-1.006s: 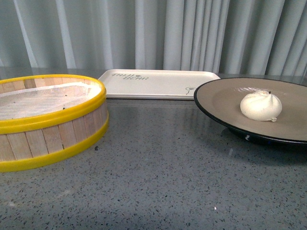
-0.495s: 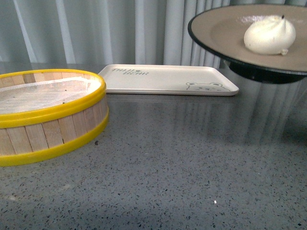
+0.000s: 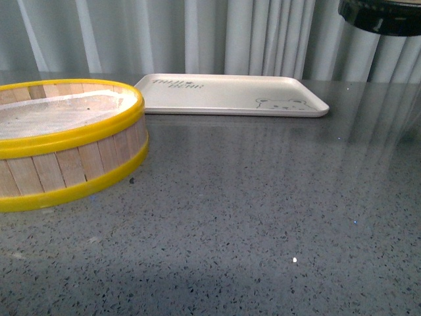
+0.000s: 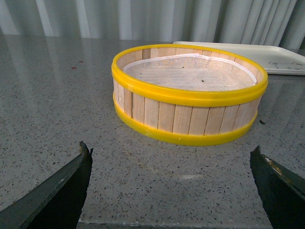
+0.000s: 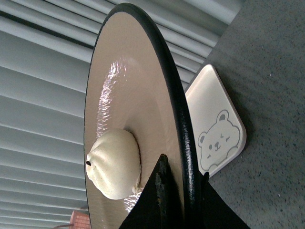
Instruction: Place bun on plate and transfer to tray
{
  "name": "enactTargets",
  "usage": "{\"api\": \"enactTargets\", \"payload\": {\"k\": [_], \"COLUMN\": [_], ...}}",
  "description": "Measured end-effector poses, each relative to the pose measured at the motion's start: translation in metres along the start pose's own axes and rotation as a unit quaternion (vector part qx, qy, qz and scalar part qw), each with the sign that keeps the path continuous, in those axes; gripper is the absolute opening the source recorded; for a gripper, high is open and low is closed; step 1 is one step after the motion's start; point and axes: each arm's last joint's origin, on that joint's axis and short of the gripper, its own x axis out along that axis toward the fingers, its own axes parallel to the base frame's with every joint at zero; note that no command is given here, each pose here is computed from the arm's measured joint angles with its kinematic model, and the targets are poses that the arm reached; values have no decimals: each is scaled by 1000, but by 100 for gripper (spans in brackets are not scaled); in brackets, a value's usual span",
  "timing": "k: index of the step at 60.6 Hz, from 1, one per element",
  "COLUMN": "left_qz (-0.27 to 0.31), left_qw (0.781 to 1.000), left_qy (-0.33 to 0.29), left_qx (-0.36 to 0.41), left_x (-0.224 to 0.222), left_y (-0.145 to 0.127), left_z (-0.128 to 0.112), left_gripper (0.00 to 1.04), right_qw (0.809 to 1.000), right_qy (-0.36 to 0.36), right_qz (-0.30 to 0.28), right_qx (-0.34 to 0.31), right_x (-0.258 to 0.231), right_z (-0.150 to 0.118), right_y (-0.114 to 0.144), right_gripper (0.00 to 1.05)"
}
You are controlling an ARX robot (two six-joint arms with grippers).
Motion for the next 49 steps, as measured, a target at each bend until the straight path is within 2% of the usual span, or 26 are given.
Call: {"api": "enactTargets", "payload": {"k": [14, 30, 40, 49], "left_qz": [0, 0, 0, 0], "left_qw": [1000, 1000, 1000, 1000], "left_qy": [0, 0, 0, 0], "left_qx": [0, 0, 0, 0], "left_x": [0, 0, 0, 0], "left_y": [0, 0, 0, 0], "left_z": [0, 0, 0, 0], "left_gripper": [98, 98, 98, 98], "right_qw": [999, 995, 992, 991], "right_qy": [12, 53, 101, 121], "right_qz": [-19, -62, -53, -42], "right_qx": [30, 50, 49, 49], "right_x": [54, 123, 173, 193], "right_z": [18, 8, -9, -15], "right_y": [-15, -33, -23, -14], "right_gripper": [3, 3, 3, 3]}}
